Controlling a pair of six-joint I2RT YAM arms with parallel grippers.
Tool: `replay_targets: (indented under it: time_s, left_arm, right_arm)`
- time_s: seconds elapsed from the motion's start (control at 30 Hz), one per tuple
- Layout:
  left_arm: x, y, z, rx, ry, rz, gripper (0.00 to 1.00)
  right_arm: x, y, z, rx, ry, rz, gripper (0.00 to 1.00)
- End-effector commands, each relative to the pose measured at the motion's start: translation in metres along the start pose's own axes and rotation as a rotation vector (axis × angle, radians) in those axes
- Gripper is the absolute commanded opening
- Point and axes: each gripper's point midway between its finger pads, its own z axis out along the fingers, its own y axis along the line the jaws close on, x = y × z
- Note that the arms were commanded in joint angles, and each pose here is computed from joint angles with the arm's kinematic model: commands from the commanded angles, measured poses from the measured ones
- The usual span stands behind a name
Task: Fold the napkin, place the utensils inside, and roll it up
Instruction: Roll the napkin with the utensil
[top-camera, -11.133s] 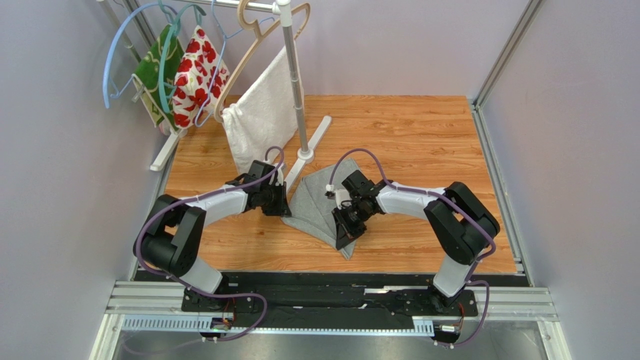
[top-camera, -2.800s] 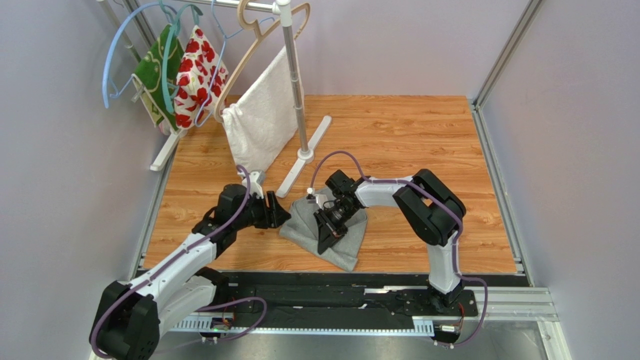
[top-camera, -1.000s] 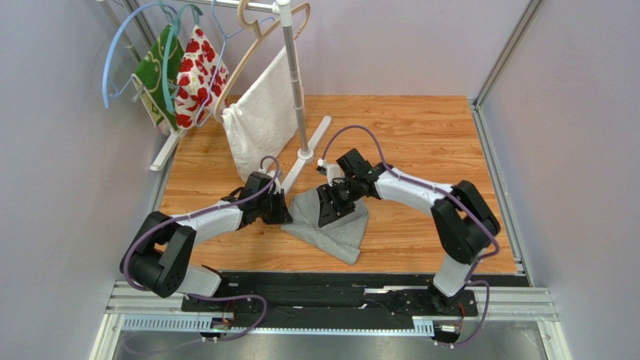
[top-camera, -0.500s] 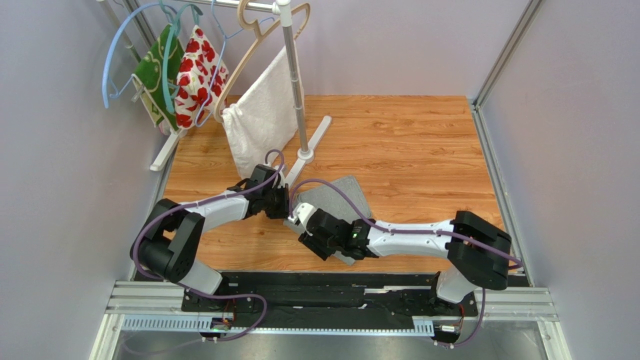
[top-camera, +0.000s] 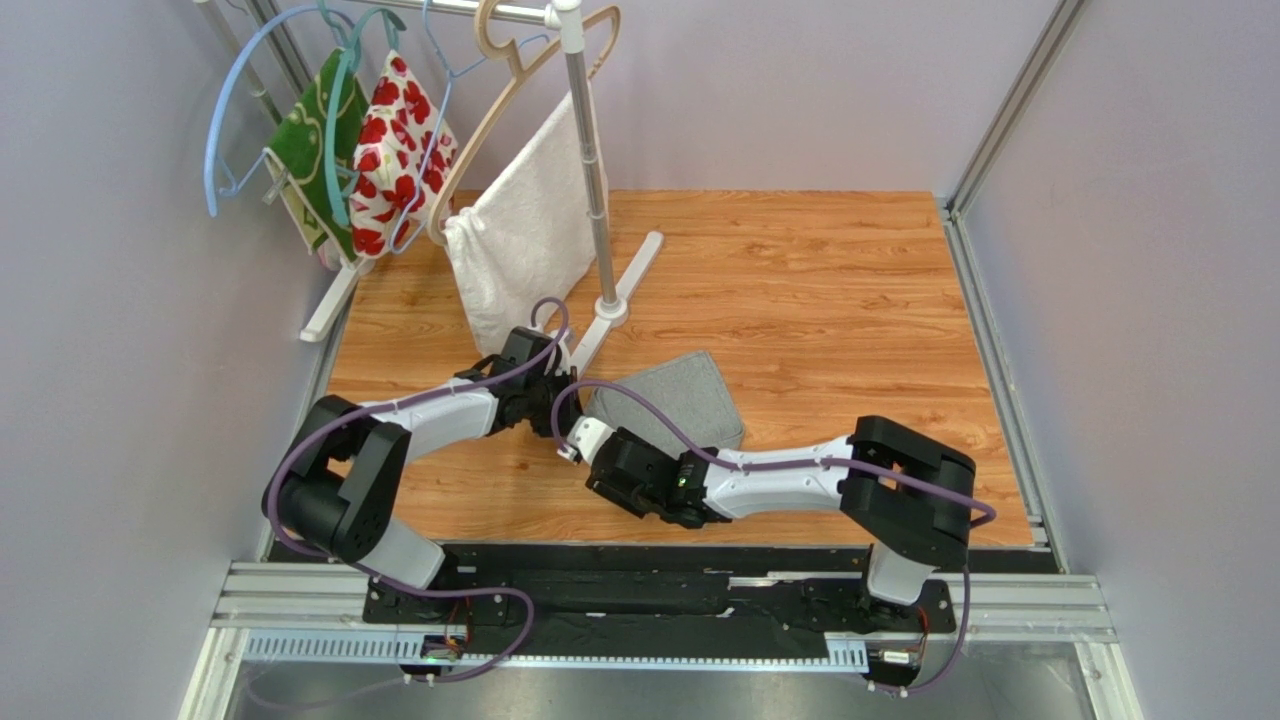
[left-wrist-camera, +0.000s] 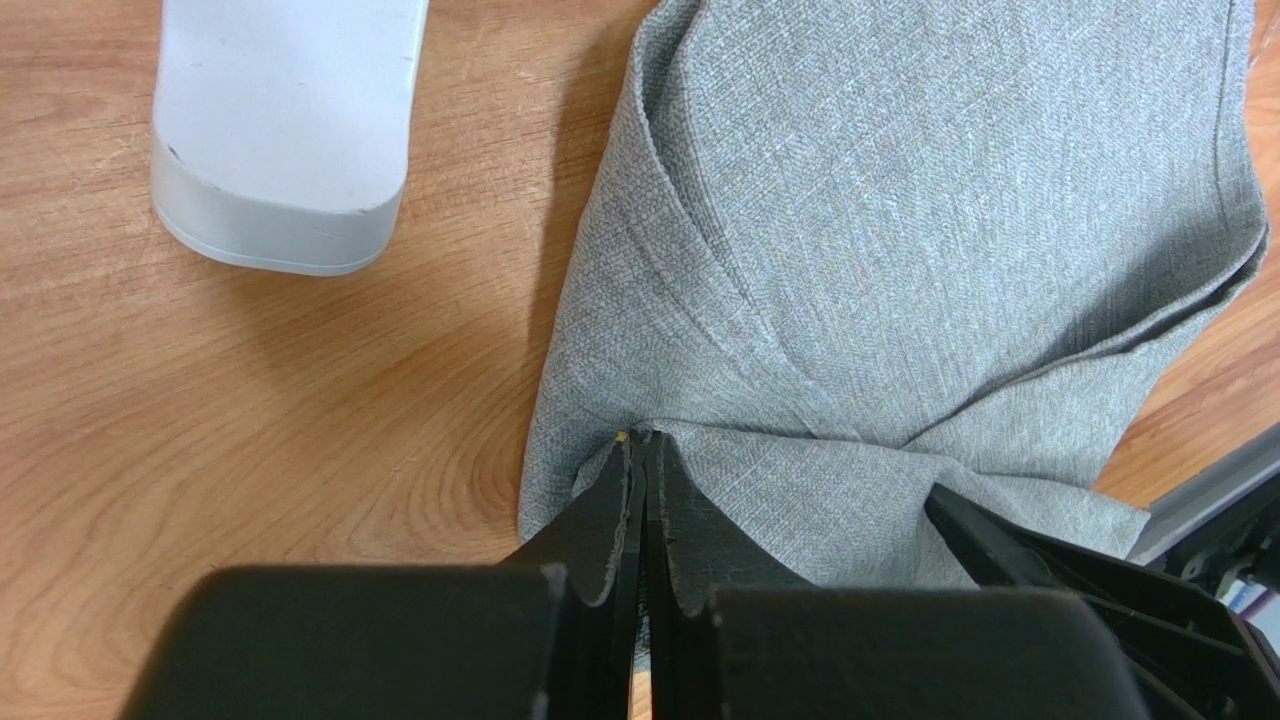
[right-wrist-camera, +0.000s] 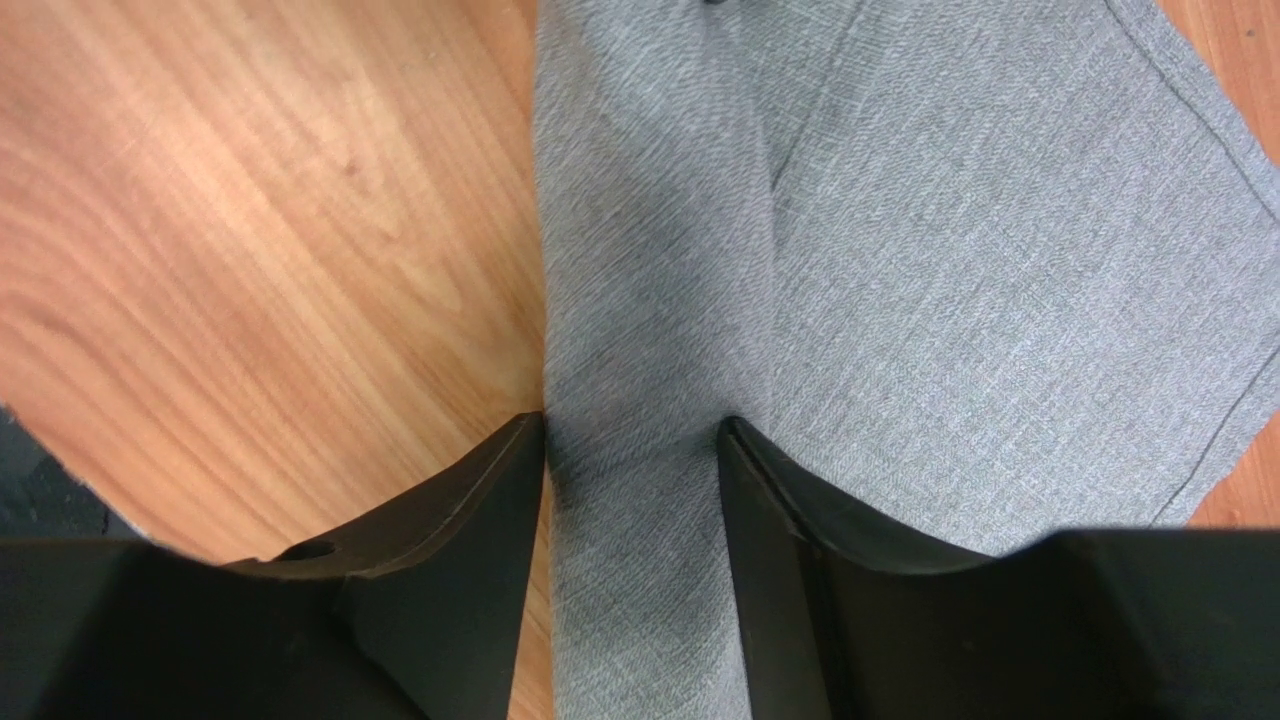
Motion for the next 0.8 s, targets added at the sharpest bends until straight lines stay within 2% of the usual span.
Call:
replay_targets:
  time_s: [0.0,0.13,0.23,0.27,0.37,0.53,0.77]
  left_arm:
    - [0.002,0.011,-0.003,-0.048,0.021,0.022,0.00]
    - [-0.008,0.003,-0.011,-0.024,-0.016,0.030,0.07]
    - [-0.018,-0.005,-0.022,-0.012,-0.058,0.038,0.33]
    - [-0.024,-0.006,-0.029,-0.017,-0.090,0.043,0.47]
    - [-0.031,0.000,-0.045,-0.072,-0.147,0.043,0.61]
    - [-0.027,0.018,-0.062,-0.149,-0.213,0.023,0.66]
    - [-0.018,-0.010,-0.072,0.063,-0.313,0.064,0.67]
  right_arm:
    - [0.030,-0.004,0.015,0.008,0.120,0.027,0.49]
    - [0.050,0.008,0.018,-0.083,0.209,0.059,0.38]
    - [0.059,0.023,0.014,-0.199,0.256,0.107,0.22]
    - [0.061,0.035,0.010,-0.282,0.266,0.128,0.19]
    - [0.062,0.047,0.000,-0.411,0.286,0.198,0.13]
    - [0.048,0.054,-0.018,-0.599,0.283,0.292,0.09]
    - [0.028,0.052,-0.025,-0.791,0.259,0.385,0.08]
